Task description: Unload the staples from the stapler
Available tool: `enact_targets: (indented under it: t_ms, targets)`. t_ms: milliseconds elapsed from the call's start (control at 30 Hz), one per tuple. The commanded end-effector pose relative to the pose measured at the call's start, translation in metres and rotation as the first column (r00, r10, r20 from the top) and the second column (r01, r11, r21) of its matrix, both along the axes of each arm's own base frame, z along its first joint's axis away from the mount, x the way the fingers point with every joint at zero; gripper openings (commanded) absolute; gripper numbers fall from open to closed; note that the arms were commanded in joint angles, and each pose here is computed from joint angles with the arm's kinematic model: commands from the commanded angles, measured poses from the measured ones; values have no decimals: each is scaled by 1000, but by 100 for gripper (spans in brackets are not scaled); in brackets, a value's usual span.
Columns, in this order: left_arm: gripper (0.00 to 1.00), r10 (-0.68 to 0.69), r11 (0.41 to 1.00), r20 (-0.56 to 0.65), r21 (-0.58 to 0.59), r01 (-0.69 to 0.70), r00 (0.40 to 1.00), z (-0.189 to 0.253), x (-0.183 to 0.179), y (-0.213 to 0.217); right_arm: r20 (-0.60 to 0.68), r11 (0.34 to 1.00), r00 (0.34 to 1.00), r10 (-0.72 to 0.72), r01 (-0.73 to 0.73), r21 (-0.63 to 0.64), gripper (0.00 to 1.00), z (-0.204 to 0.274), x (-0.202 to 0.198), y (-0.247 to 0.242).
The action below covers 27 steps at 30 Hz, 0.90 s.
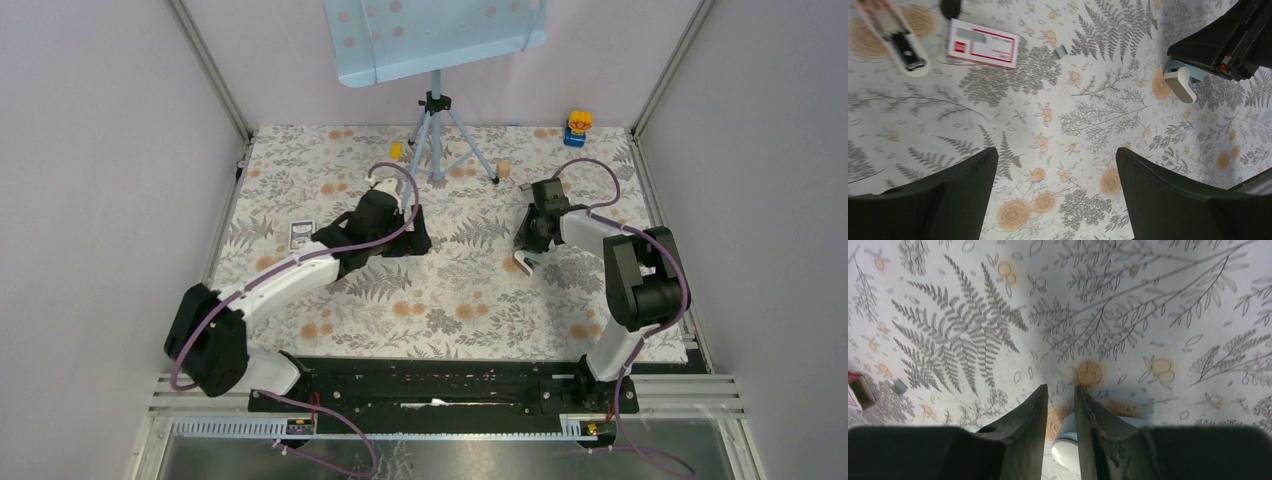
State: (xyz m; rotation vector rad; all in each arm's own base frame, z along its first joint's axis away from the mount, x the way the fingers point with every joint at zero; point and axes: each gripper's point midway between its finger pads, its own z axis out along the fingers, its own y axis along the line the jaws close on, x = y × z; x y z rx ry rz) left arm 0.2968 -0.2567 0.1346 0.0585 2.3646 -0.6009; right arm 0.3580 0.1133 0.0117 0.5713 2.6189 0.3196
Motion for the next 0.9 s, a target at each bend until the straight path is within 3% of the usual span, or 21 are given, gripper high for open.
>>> enact_targets:
  t_ms: [0,133,267,400,567,867]
  targets:
    - [91,-36,996,56,-83,40,998,26,18,-45,-133,1000,991,0,-1,-10,34,-15,-48,1]
    - [91,-59,982,18,-176,61,998,21,14,-73,-95,998,994,-48,43,-52,35,-7,-48,-10]
    - [91,-66,982,8,-179,66,998,8,9,-86,-58,984,992,-109,100,-149,48,-3,-40,-33]
    - [91,-80,978,6,-191,80,997,7,4,-92,-70,966,989,-133,114,-230,51,1,-39,-54]
    - [90,-121,981,2,-153,120,993,-1,1,-98,-102,958,987,-123,91,-270,42,-1,-57,-63]
    - [89,-153,978,-21,-149,148,988,-8,-12,-112,-220,991,974,-46,17,-130,29,-14,-102,-41]
